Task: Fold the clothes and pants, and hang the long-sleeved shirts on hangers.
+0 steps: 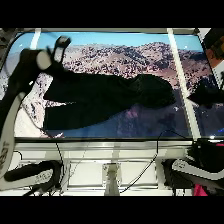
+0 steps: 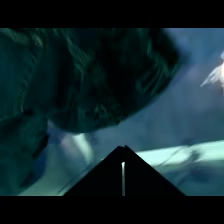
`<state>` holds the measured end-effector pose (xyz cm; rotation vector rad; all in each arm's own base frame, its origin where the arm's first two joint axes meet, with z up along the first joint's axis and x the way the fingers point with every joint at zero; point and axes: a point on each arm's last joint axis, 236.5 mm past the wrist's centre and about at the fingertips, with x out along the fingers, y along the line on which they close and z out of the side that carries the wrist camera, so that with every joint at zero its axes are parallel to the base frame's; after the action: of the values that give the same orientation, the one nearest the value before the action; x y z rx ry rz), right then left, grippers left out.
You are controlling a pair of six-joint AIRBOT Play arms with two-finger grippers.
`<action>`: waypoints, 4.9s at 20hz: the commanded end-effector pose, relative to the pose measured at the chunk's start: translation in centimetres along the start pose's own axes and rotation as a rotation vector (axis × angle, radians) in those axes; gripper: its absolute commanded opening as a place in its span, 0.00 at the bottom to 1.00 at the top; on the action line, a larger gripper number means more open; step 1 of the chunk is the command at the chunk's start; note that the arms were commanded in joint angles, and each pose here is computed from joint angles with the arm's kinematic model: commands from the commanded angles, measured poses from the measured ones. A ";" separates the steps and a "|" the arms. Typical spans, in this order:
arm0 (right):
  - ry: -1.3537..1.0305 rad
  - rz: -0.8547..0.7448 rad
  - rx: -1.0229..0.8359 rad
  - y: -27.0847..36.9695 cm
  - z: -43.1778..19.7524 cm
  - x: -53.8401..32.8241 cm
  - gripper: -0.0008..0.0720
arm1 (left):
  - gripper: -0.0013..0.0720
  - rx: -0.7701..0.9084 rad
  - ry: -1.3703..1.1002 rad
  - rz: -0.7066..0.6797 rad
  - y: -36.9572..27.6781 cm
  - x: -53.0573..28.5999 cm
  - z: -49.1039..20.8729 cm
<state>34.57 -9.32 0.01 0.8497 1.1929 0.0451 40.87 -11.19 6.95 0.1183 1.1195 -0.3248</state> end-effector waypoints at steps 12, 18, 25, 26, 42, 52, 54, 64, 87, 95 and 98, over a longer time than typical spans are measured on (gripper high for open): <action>-0.046 0.016 0.328 -3.2 1.0 10.7 0.83 | 0.04 -0.197 0.073 -0.084 1.3 0.4 -13.4; -0.098 -0.006 0.333 -3.3 2.1 11.1 0.55 | 0.04 -0.196 0.073 -0.084 1.3 0.4 -13.4; -0.031 0.147 0.256 3.2 1.5 11.9 0.09 | 0.04 -0.183 0.037 -0.041 2.5 0.5 -12.7; 0.026 0.275 0.246 6.9 1.1 10.7 0.09 | 0.04 -0.188 0.009 -0.031 2.8 0.5 -12.1; -0.409 -0.417 0.046 9.3 13.1 -9.5 0.09 | 0.04 -0.200 -0.065 -0.001 4.3 0.5 -10.5; 0.174 -0.746 0.143 -8.3 -0.8 -1.8 0.09 | 0.04 -0.646 0.055 -0.112 9.1 0.8 -20.1; 0.137 -0.681 0.101 -7.3 0.3 -0.8 0.09 | 0.04 -0.784 0.044 -0.164 9.3 0.8 -21.4; 0.056 -0.373 -0.109 -1.2 3.3 3.1 0.09 | 0.66 -0.909 0.003 -0.250 10.3 1.4 -24.1; 0.062 -0.298 -0.148 0.4 3.2 3.7 0.09 | 0.41 -0.785 0.104 -0.286 9.1 5.8 -24.6; 0.064 -0.297 -0.148 0.6 3.1 3.5 0.09 | 0.03 -0.634 -0.319 -0.330 11.3 -5.1 -10.5; 0.143 -0.228 -0.150 2.8 0.4 2.4 0.09 | 0.03 -0.472 -0.455 -0.132 13.2 -12.9 -6.6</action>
<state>38.34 -8.36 -1.44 0.5520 1.3550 -0.0592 33.44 4.43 7.00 -0.5866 0.8677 -0.2161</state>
